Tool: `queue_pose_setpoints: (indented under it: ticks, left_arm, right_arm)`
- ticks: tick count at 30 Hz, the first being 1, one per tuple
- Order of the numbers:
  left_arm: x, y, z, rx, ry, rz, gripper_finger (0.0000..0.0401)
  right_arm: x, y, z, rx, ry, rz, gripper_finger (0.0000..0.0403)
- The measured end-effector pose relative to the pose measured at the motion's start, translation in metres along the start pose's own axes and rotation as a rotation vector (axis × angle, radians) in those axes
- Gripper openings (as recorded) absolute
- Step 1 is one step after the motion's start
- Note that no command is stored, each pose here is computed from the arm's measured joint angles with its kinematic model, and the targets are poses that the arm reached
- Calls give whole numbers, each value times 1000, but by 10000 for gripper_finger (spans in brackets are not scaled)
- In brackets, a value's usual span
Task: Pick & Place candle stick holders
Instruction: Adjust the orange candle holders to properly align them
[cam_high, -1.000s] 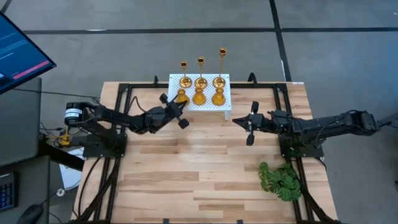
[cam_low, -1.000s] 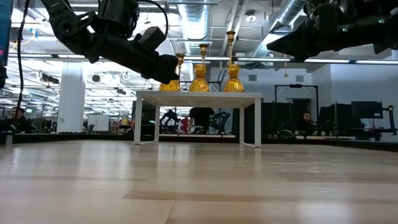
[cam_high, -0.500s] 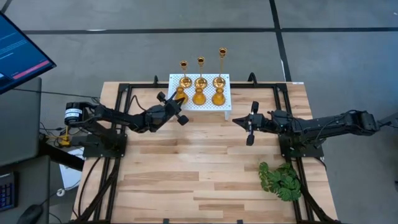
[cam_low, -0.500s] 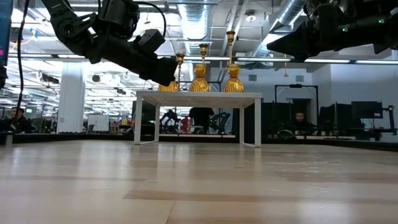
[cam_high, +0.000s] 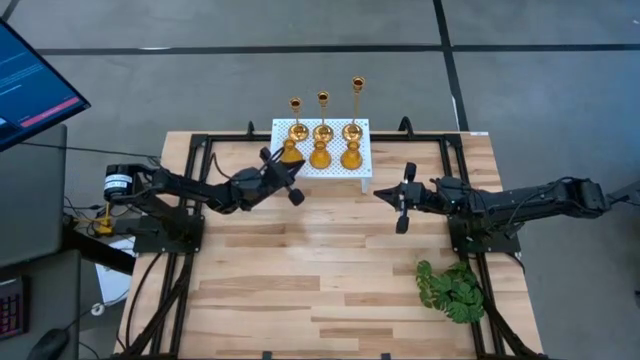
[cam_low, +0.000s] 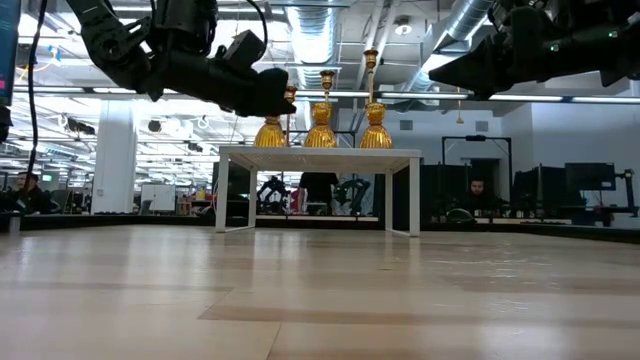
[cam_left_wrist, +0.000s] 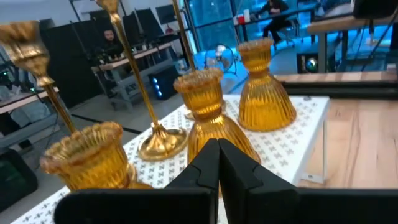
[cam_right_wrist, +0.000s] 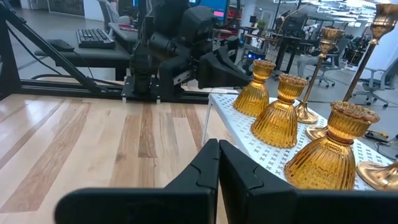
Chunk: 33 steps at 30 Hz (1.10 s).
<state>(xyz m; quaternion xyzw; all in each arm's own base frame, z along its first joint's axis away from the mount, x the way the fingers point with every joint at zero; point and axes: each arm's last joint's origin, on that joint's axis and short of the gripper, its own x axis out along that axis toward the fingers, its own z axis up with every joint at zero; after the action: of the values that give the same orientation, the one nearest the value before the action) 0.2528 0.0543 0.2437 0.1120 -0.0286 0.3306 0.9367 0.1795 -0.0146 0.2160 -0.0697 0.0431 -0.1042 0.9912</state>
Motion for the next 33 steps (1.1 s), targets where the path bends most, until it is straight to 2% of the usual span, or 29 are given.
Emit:
queue_pose_setpoints:
  ticks: [10,22,33]
  left_arm:
    - [16,-10,-6,18,-42,18,2]
    - [40,-30,-7,178,33,176,2]
    - [43,-27,-6,179,32,197,2]
  right_arm:
    - [0,-3,1,-1,-12,-16,0]
    - [0,-4,1,-1,-11,-23,0]
    - [0,-4,1,-17,-8,-22,0]
